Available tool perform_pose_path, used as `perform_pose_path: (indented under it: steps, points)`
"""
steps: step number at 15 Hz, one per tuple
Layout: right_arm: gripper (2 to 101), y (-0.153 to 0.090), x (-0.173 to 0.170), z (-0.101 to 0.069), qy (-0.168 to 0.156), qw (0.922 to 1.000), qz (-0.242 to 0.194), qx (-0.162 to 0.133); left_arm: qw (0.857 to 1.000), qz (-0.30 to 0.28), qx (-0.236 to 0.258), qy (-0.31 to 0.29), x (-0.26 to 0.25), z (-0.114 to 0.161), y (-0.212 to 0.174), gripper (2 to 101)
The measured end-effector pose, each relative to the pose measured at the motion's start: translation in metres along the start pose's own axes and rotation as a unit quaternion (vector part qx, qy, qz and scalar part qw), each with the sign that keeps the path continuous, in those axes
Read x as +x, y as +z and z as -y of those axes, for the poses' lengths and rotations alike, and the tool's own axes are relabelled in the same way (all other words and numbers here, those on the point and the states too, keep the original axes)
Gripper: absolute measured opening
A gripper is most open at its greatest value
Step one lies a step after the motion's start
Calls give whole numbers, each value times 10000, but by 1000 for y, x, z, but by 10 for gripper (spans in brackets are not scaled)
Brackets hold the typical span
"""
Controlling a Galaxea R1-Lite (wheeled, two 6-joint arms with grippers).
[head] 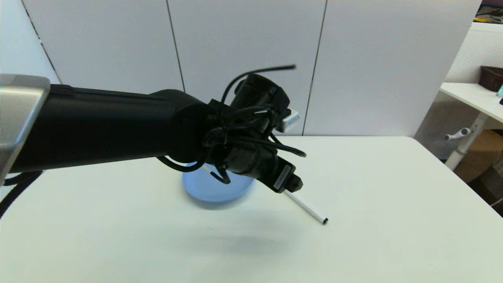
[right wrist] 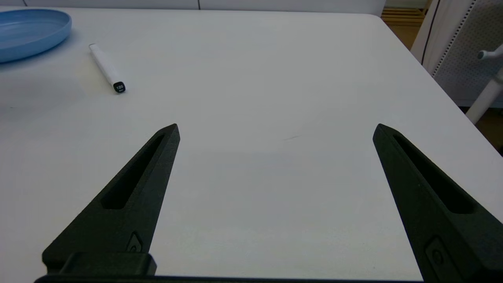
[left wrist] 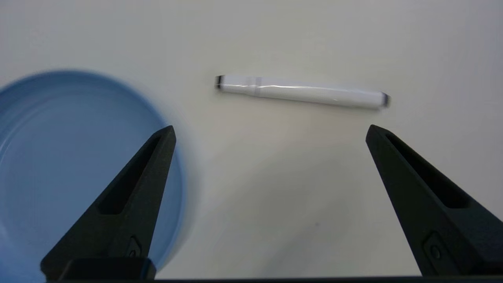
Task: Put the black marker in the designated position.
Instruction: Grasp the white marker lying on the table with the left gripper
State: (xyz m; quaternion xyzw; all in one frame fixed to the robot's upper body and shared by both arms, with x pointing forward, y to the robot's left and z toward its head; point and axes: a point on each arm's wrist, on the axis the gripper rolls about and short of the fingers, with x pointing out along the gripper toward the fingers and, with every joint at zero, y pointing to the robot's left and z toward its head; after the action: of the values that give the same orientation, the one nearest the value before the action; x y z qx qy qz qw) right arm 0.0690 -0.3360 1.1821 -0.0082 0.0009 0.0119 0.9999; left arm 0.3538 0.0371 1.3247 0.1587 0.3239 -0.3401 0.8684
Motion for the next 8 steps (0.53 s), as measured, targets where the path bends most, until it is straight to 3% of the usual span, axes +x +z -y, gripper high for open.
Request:
perform_pose_path:
  steps: [4, 8]
  points:
    - [973, 0, 0, 0, -2, 10000, 2, 0, 9826, -205, -1259, 1348, 15, 26, -11, 979]
    - [973, 0, 0, 0, -2, 10000, 4, 1, 9651, -137, -1820, 1879, 27, 51, -11, 979]
